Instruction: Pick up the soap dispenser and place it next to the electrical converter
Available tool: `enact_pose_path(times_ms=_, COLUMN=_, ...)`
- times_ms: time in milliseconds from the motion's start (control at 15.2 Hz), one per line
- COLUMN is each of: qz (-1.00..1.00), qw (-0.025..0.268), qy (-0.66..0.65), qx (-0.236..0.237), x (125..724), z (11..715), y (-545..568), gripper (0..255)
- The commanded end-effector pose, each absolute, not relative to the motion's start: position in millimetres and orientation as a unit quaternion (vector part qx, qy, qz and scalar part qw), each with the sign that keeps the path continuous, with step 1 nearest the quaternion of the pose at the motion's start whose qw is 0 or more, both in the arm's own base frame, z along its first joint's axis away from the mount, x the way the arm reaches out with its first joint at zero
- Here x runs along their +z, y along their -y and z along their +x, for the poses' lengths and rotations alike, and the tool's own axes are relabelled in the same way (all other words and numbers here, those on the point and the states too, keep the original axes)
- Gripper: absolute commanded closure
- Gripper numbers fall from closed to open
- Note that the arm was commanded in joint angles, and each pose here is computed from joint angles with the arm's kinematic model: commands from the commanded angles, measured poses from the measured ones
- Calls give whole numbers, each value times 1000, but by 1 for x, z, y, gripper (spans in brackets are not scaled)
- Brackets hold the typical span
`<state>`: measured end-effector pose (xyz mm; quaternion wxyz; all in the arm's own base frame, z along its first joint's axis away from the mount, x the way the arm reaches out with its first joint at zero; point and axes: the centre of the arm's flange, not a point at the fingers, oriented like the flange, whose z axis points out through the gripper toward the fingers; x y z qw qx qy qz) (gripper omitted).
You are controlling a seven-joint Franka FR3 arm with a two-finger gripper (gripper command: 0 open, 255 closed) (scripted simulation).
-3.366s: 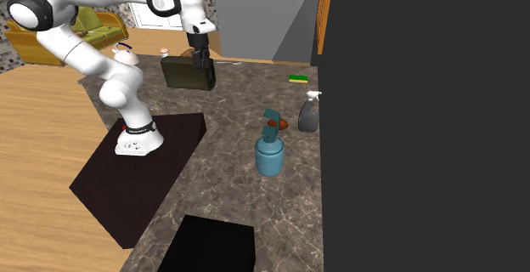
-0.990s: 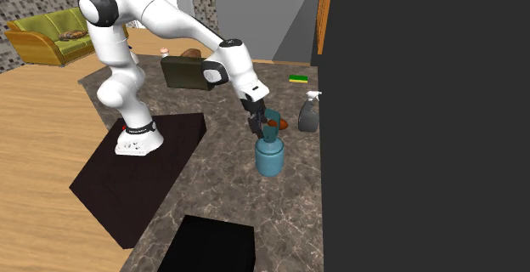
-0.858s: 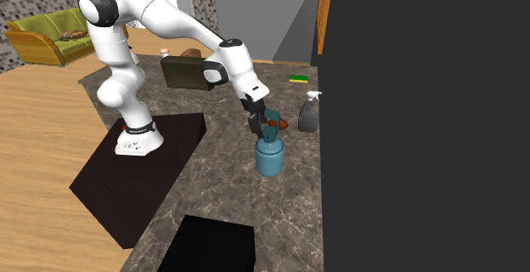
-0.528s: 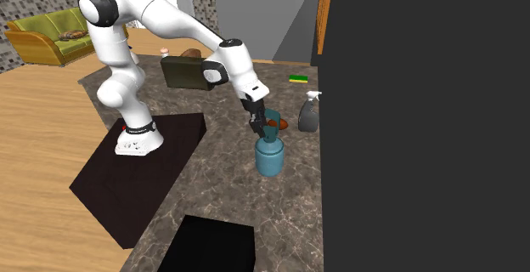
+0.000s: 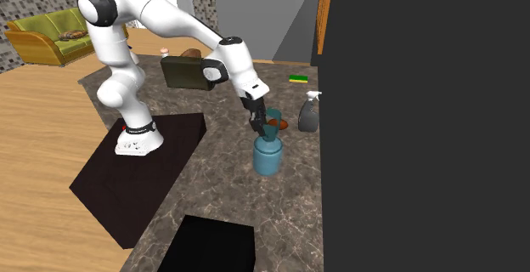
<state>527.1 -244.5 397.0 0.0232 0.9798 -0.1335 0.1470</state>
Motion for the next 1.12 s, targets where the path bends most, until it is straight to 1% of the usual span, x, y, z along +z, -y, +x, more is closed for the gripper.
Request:
enact_pose_path(times_ms=0, qz=980, qw=23, qy=133, qx=147, x=406, z=527, y=245, gripper=255)
enact_pose_path(times_ms=1056, qz=980, qw=23, qy=133, qx=147, x=491, z=527, y=245, gripper=255)
